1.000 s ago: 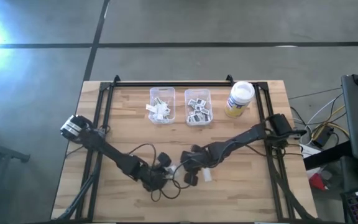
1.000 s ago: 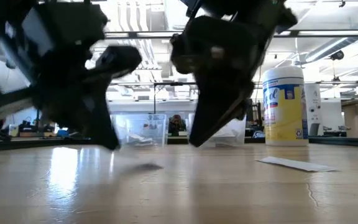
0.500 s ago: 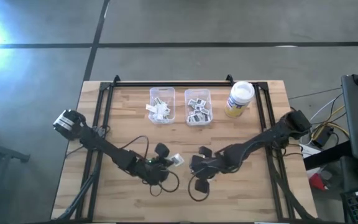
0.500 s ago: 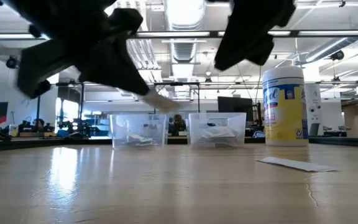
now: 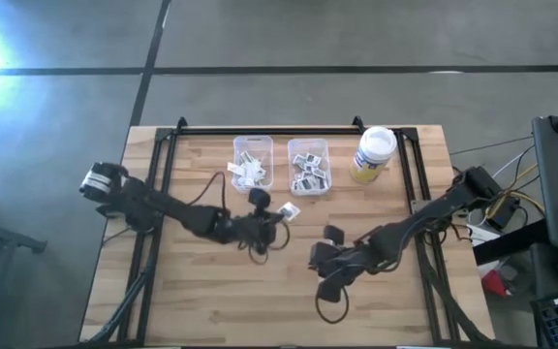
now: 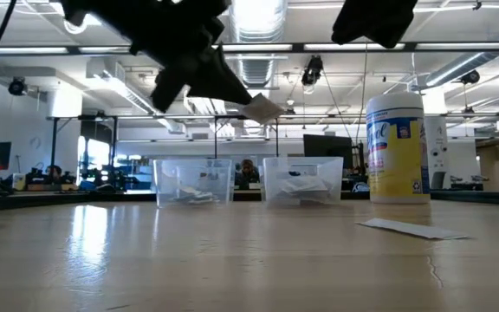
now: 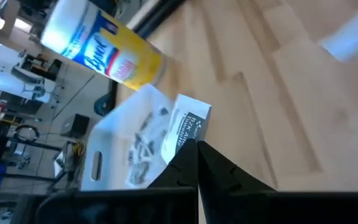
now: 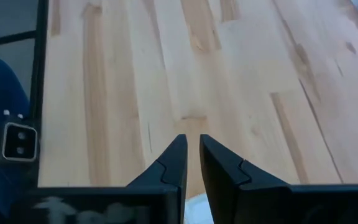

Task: Pick & Place First Aid Supplies
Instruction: Put the gray towelette pack into the right transparent bin, then put the green bandage pack into the left transparent bin

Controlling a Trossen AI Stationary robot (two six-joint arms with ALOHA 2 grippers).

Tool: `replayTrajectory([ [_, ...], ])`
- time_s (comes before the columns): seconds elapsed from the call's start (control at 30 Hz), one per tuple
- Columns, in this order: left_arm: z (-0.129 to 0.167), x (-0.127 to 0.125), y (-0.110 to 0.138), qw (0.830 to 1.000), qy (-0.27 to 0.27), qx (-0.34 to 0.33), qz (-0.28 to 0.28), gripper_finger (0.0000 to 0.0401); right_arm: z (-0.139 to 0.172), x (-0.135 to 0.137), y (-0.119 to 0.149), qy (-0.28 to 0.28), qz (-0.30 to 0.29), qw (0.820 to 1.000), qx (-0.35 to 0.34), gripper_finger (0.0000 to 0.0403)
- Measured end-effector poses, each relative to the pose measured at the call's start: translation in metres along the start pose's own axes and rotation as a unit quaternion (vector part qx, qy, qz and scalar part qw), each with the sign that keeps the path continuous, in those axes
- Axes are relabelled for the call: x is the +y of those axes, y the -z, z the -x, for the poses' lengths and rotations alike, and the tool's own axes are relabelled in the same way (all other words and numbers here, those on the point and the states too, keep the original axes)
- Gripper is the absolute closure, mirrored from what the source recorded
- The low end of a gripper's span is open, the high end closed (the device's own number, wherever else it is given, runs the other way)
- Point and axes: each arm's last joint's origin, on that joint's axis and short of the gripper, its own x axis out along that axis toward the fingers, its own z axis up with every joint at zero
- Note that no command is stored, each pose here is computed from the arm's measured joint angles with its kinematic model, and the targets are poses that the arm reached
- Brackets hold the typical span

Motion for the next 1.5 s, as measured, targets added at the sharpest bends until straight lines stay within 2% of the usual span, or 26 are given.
replayTrajectory([
  [0.23, -0.025, 0.047, 0.011, 0.996, -0.011, -0.053, 0.064, 0.0401, 0.002, -0.003, 0.004, 0.012, 0.006, 1.000, 0.016, 0.0360],
  [0.43, -0.048, 0.085, 0.031, 0.985, -0.011, -0.094, 0.146, 0.0401, -0.001, -0.004, 0.006, 0.015, 0.008, 1.000, 0.020, 0.0360],
  [0.6, -0.060, 0.104, 0.048, 0.971, -0.014, -0.102, 0.214, 0.0401, -0.001, -0.005, 0.007, 0.018, 0.010, 1.000, 0.023, 0.0360],
  [0.77, -0.073, 0.107, 0.063, 0.962, -0.011, -0.079, 0.263, 0.0401, -0.001, -0.005, 0.007, 0.018, 0.010, 1.000, 0.024, 0.0360],
  [0.93, -0.082, 0.101, 0.069, 0.963, -0.006, -0.064, 0.261, 0.0401, -0.001, -0.005, 0.007, 0.018, 0.007, 1.000, 0.024, 0.0360],
  [1.1, -0.077, 0.102, 0.066, 0.967, -0.008, -0.062, 0.246, 0.0401, -0.001, -0.005, 0.008, 0.017, 0.003, 1.000, 0.026, 0.0360],
  [1.37, -0.047, 0.104, 0.049, 0.976, -0.021, -0.050, 0.212, 0.0400, -0.002, -0.005, 0.010, 0.022, -0.062, 0.997, 0.029, 0.0360],
  [1.5, -0.026, 0.100, 0.040, 0.979, -0.006, -0.041, 0.198, 0.0382, -0.003, -0.007, 0.012, 0.026, -0.103, 0.994, 0.031, 0.0360],
])
